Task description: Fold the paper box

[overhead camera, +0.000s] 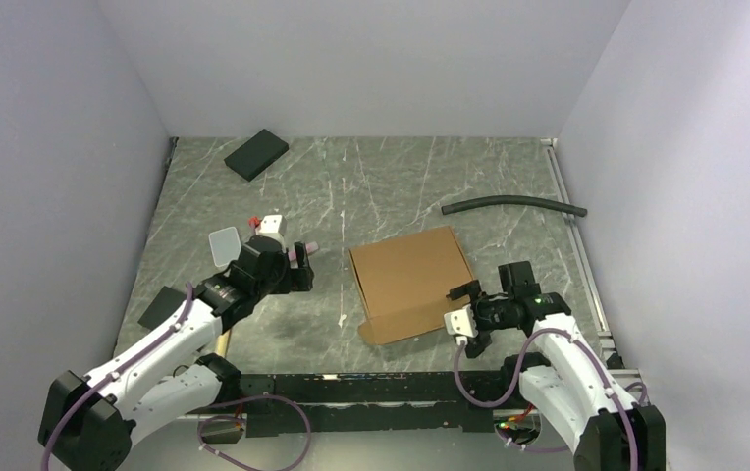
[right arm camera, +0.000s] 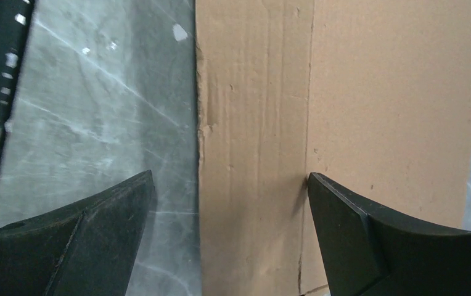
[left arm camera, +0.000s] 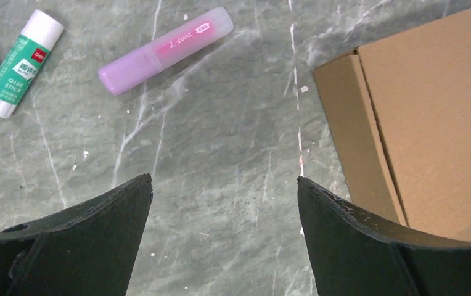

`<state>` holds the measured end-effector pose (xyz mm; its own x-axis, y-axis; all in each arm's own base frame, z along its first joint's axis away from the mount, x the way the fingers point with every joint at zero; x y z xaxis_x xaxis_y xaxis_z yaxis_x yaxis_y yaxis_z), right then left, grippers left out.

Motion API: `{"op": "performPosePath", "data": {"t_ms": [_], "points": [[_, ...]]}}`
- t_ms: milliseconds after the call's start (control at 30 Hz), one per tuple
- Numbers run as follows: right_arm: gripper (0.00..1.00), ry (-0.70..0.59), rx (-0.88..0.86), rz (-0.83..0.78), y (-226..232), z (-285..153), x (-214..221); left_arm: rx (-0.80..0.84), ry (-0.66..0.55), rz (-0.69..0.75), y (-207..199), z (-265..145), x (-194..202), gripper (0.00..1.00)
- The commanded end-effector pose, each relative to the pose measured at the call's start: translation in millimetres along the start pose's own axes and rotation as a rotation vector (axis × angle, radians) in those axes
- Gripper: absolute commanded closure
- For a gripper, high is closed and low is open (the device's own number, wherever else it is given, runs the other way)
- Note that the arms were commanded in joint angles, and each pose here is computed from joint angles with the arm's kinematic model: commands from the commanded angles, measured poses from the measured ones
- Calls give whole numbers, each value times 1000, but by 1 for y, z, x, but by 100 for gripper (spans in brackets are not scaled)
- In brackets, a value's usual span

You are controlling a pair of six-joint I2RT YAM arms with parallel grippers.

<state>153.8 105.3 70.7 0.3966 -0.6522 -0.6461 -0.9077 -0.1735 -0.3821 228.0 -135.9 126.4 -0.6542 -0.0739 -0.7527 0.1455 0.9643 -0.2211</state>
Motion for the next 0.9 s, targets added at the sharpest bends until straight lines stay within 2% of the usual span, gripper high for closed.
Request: {"op": "performPosePath", "data": {"t_ms": [0,167,333,533,700,767,833,867], "points": [[0,57,149,-166,-36,2,10,-39,-38,-23,2,-3,-17,9],[2,55,242,-147,-59,-6,4,-73,-47,24,7,1,-21,9],[15,-15,285,-78,-81,-24,-23,-73,-42,141,5,9,-32,9],[45,-62,312,-5,-97,-36,-40,-76,-42,299,-2,14,-60,9],[64,-76,309,10,-97,-31,-39,-97,26,397,1,18,-76,9],[80,-80,304,10,-97,-29,-39,-88,69,360,9,22,-79,10],[100,-85,311,16,-101,-30,-41,-30,120,260,16,28,-80,13],[100,-87,320,20,-104,-31,-42,16,146,222,17,32,-78,16]]}}
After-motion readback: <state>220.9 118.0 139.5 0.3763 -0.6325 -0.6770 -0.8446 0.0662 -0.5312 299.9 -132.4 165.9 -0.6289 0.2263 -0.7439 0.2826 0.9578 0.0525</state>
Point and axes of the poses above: each gripper's point midway between its finger pads, its own z axis out along the fingers, its own y axis along the line the jaws close on, x = y × z, the point moved 2 cm from there along -z, back along the fingers, and after that the axes turned 5 degrees about z, right-handed, at the moved point
